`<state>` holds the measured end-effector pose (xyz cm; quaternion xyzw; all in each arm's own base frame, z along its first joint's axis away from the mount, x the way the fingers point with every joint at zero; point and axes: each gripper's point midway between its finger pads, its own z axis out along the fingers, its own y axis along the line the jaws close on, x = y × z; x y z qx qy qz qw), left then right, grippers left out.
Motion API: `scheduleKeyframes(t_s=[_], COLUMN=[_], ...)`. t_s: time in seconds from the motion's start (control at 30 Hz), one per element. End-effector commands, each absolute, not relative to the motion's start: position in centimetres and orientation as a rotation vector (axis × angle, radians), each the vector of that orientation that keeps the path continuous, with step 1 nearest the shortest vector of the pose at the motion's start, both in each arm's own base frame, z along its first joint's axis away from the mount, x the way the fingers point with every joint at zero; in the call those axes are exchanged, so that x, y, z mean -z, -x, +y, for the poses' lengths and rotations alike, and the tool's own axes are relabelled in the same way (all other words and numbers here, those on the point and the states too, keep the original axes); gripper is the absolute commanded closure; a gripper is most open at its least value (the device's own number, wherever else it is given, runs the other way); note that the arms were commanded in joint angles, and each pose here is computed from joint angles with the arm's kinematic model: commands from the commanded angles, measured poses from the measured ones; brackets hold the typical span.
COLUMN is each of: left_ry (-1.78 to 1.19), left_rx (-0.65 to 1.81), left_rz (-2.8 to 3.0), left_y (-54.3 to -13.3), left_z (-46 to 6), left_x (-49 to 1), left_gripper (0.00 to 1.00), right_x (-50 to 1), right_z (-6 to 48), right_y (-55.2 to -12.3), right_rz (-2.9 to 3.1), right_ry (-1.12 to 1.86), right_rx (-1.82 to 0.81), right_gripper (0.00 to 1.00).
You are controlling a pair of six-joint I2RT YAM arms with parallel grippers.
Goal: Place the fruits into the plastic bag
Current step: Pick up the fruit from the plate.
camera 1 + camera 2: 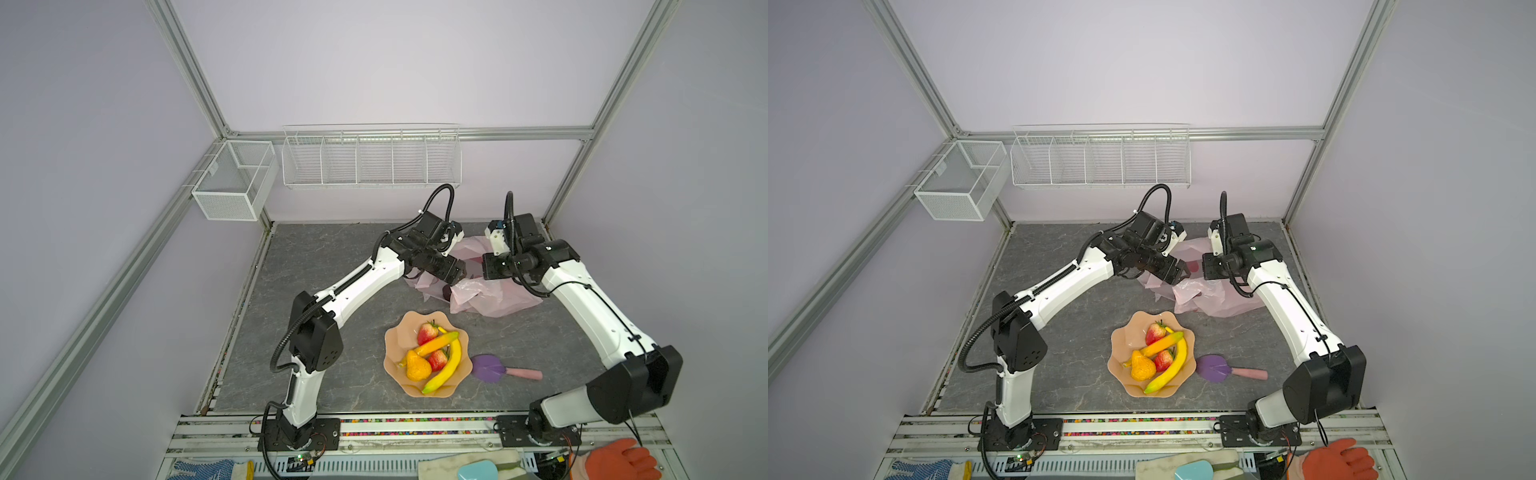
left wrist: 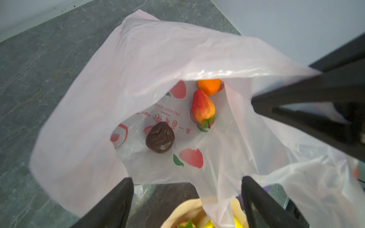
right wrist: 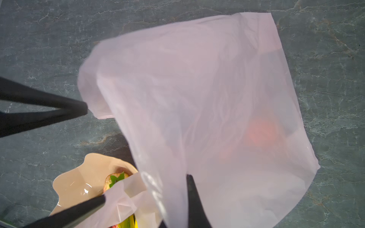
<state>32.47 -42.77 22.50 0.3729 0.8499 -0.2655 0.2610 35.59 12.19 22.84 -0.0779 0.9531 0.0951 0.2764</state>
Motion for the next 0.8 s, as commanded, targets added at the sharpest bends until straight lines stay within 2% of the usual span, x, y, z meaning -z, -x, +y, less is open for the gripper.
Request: scheduleKeyframes(t_s=[0.0,0.37,0.77], left_ry=[-1.074,-1.187,-1.310], left_rx=[0.652,0.695,0.657], left_rz=[2.358,2.261,2.353], left_y=[-30.9,-26.1,-22.0], left_z=[-40.8,-36.7,-34.0], left_x=[-21.1,-21.8,-18.0], left_gripper=[0.15,0.16,0.22], right_x=[-23.1,-23.3,-23.5], right_z=[11.9,11.9,11.9], right_y=[-35.5,-35.7,-36.1], right_rz=[2.551,2.546,2.543], right_ry=[0.189,0.185,0.191], right_rx=[-0.257,-0.254,-0.250], right_gripper=[0.93,0.93,0.93])
